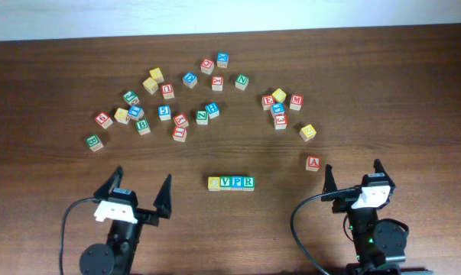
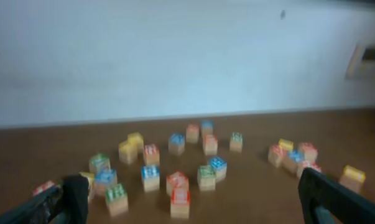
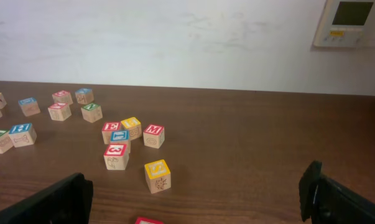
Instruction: Spell out CVPR
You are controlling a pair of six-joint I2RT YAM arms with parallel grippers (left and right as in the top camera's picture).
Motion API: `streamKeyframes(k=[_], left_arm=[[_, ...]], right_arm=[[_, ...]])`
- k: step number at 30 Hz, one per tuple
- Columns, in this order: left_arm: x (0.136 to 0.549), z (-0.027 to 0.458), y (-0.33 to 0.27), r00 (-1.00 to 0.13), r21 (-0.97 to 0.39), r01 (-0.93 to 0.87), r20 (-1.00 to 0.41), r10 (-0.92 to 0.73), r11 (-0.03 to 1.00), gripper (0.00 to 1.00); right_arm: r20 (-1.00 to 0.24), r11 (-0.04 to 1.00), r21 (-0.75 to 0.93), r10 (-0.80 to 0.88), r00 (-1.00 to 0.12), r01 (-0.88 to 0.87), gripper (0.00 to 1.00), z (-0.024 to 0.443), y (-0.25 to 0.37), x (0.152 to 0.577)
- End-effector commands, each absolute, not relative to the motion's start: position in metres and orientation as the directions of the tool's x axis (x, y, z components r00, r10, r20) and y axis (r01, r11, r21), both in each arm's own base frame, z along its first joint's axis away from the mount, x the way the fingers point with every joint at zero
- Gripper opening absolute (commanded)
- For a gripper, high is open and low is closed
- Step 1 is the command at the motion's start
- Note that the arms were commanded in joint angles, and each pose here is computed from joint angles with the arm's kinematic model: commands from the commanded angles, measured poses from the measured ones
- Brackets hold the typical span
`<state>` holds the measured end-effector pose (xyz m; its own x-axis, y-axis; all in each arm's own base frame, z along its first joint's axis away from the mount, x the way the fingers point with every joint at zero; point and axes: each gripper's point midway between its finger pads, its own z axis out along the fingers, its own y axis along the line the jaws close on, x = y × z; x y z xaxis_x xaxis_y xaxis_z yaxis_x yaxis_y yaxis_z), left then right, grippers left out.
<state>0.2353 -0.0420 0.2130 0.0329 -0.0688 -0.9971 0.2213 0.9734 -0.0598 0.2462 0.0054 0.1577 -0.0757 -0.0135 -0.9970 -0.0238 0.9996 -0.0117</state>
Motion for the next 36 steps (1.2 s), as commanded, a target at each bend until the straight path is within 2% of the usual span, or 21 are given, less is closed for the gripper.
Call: streamKeyframes(k=[1, 3, 6, 9, 11, 14, 18, 22, 36], left_arm=[[0.239, 0.215, -0.036, 0.099, -0.034, 0.198, -0.994, -0.054, 0.98, 0.99], [0.241, 0.211, -0.029, 0.126, -0.03, 0.17, -0.991, -0.052, 0.985, 0.99], [0.244, 0.203, -0.019, 0.105, -0.035, 0.127, -0.993, -0.049, 0.991, 0.99], [0.246, 0.185, -0.001, 0.036, -0.066, 0.025, -0.997, -0.066, 0.998, 0.99], [0.245, 0.156, 0.021, -0.071, -0.077, -0.111, -0.994, -0.085, 0.991, 0.99], [0.244, 0.158, 0.028, -0.058, -0.07, -0.15, -0.995, -0.079, 0.986, 0.99], [0.244, 0.158, 0.029, -0.06, -0.065, -0.155, -0.995, -0.075, 0.986, 0.99], [0.245, 0.157, 0.025, -0.079, 0.023, -0.122, -0.997, 0.014, 0.992, 0.99], [0.245, 0.157, 0.023, -0.079, 0.025, -0.112, -0.997, 0.016, 0.993, 0.99]], right_arm=[[-0.997, 1.0, -0.018, -0.019, -0.08, -0.007, 0.98, 0.155, 0.002, 0.246], [-0.997, 1.0, -0.018, -0.019, -0.08, -0.007, 0.98, 0.155, 0.002, 0.246], [-0.997, 1.0, -0.018, -0.019, -0.08, -0.008, 0.98, 0.155, 0.002, 0.246], [-0.997, 1.0, -0.018, -0.019, -0.08, -0.007, 0.98, 0.155, 0.002, 0.246], [-0.997, 1.0, -0.018, -0.019, -0.08, -0.007, 0.98, 0.155, 0.002, 0.246], [-0.997, 1.0, -0.018, -0.019, -0.08, -0.008, 0.98, 0.155, 0.002, 0.246], [-0.997, 1.0, -0.018, -0.019, -0.08, -0.007, 0.98, 0.155, 0.002, 0.246], [-0.997, 1.0, -0.018, -0.019, -0.08, -0.007, 0.98, 0.155, 0.002, 0.246], [-0.997, 1.0, -0.018, -0.019, -0.08, -0.008, 0.98, 0.155, 0.002, 0.246]])
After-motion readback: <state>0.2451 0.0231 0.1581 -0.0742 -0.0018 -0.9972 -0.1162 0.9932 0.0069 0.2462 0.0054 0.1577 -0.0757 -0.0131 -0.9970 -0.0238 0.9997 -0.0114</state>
